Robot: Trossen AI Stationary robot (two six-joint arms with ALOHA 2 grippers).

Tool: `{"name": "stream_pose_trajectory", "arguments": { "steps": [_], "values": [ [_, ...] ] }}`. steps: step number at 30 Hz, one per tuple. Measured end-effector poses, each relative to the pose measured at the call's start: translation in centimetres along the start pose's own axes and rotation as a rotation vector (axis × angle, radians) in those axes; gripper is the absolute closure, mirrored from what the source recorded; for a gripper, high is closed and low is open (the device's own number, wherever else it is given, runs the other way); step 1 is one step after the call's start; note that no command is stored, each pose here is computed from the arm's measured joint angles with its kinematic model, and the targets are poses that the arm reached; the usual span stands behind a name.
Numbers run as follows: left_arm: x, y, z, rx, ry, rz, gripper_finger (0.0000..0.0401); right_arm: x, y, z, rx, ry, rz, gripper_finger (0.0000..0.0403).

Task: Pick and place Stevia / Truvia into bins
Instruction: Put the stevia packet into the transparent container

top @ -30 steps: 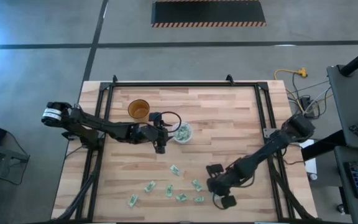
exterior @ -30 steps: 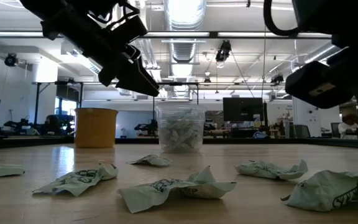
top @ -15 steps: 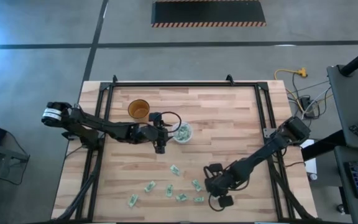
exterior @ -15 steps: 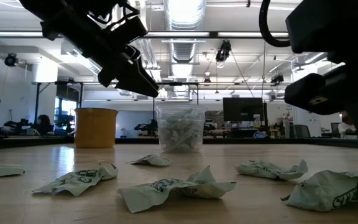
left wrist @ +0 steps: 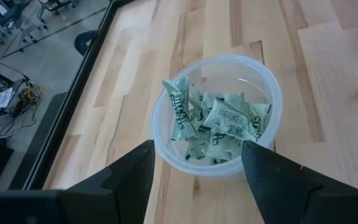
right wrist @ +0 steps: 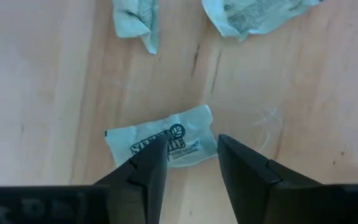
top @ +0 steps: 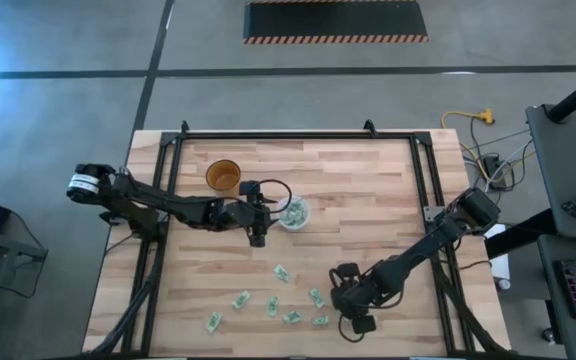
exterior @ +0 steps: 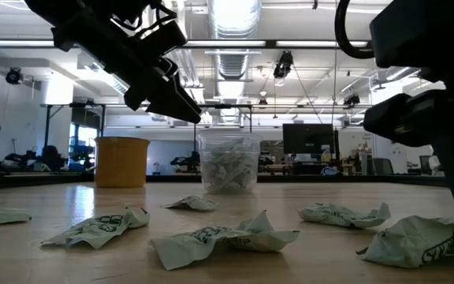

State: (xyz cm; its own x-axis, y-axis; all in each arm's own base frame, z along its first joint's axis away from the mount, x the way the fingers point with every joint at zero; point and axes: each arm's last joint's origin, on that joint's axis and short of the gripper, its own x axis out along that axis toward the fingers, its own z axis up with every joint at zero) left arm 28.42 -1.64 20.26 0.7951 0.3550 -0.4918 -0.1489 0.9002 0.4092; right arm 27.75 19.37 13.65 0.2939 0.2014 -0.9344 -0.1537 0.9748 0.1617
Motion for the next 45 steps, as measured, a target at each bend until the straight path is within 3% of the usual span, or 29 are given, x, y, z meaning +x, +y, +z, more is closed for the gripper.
{"name": "stream_pose_trajectory", "arguments": {
  "steps": [6,12,21,27,32,38,45],
  "values": [
    [0.0,0.0,0.0,0.000,0.000,0.000,0.0177,0.3,-0.3,-0.2,0.005,0.000,-0.003,0.0271],
    [0.0,0.0,0.0,0.001,0.001,0.000,0.0177,0.3,-0.6,-0.1,-0.002,0.003,-0.007,0.0308],
    [0.0,0.0,-0.1,0.002,0.001,0.000,0.0177,-0.4,-0.4,0.6,-0.090,-0.023,0.002,0.0388],
    [0.0,0.0,-0.1,0.003,0.002,0.000,0.0177,-1.3,0.0,1.7,-0.187,-0.062,-0.019,0.0394],
    [0.0,0.0,-0.2,0.008,0.013,-0.002,0.0177,-2.7,0.0,2.7,-0.250,-0.058,-0.195,0.0394],
    [-0.2,-0.3,-1.0,-0.008,0.090,-0.021,0.0177,-4.5,-0.8,4.5,-0.355,-0.161,-0.562,0.0394],
    [-1.0,-0.5,-1.2,-0.093,0.144,-0.038,0.0177,-5.7,-4.9,6.7,-0.306,-0.208,-0.909,0.0394]
  ]
}}
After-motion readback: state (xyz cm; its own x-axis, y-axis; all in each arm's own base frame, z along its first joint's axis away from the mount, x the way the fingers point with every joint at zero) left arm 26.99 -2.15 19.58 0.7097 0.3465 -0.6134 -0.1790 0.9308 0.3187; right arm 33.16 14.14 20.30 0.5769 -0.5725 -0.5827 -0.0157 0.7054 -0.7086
